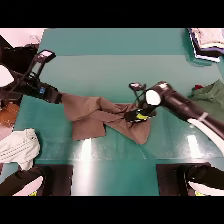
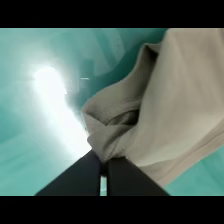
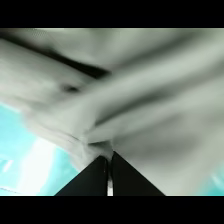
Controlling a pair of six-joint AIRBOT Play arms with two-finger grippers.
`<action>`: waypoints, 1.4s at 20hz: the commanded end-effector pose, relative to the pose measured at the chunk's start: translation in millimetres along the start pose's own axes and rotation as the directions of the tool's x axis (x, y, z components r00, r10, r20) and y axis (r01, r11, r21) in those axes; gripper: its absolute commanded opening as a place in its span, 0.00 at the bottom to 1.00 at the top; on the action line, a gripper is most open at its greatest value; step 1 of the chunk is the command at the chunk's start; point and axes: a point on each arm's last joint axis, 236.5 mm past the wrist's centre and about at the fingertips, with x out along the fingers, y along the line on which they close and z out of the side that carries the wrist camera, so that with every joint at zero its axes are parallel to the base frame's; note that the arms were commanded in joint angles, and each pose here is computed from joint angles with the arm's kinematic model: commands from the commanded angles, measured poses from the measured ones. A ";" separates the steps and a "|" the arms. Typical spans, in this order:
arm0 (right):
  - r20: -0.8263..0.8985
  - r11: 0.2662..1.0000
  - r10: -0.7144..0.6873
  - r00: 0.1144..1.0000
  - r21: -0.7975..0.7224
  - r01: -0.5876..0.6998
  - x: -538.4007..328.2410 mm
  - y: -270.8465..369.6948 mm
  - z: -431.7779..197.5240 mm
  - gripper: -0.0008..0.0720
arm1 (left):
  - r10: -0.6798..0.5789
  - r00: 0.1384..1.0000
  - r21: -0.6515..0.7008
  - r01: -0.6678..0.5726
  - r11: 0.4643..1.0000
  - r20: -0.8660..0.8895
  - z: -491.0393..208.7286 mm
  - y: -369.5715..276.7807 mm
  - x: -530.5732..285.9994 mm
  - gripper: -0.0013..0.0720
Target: Fold the shirts.
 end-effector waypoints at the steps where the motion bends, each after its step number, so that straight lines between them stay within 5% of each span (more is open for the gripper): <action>1: 0.140 0.992 -0.125 0.982 0.014 0.124 -64.5 -55.8 2.3 0.03 | 0.104 0.991 0.036 -0.107 0.994 0.086 28.4 19.4 -46.2 0.05; 5: 0.417 0.988 -0.089 0.905 0.153 0.027 -162.4 -102.6 -1.9 0.03 | 0.152 0.922 0.040 -0.177 0.983 0.355 92.6 16.9 -151.4 0.05; 9: 0.685 0.976 -0.109 0.720 0.212 -0.054 -275.5 -132.0 -16.8 0.03 | 0.145 0.822 0.021 -0.188 0.982 0.551 116.4 -1.7 -252.0 0.05; 13: 0.842 0.970 -0.127 0.524 0.216 -0.112 -370.5 -137.0 -48.6 0.03 | -0.028 0.703 0.108 -0.070 0.992 0.711 116.9 -58.8 -331.5 0.05; 16: 0.866 0.969 -0.147 0.478 0.223 -0.107 -402.3 -139.3 -60.0 0.03 | -0.199 0.600 0.226 0.032 0.974 0.775 102.4 -109.0 -375.4 0.05; 20: 0.816 0.970 -0.164 0.554 0.236 -0.061 -404.3 -140.7 -44.6 0.03 | -0.235 0.582 0.268 0.030 0.963 0.778 86.8 -122.5 -388.8 0.05; 24: 0.606 0.963 -0.186 0.774 0.268 0.022 -334.8 -150.0 0.0 0.03 | -0.212 0.779 0.208 0.107 0.972 0.590 92.9 -96.6 -282.8 0.05; 28: 0.309 0.973 -0.183 0.933 0.192 0.127 -221.1 -161.9 39.6 0.03 | -0.216 0.952 0.104 0.197 0.975 0.218 63.0 -64.1 -111.3 0.05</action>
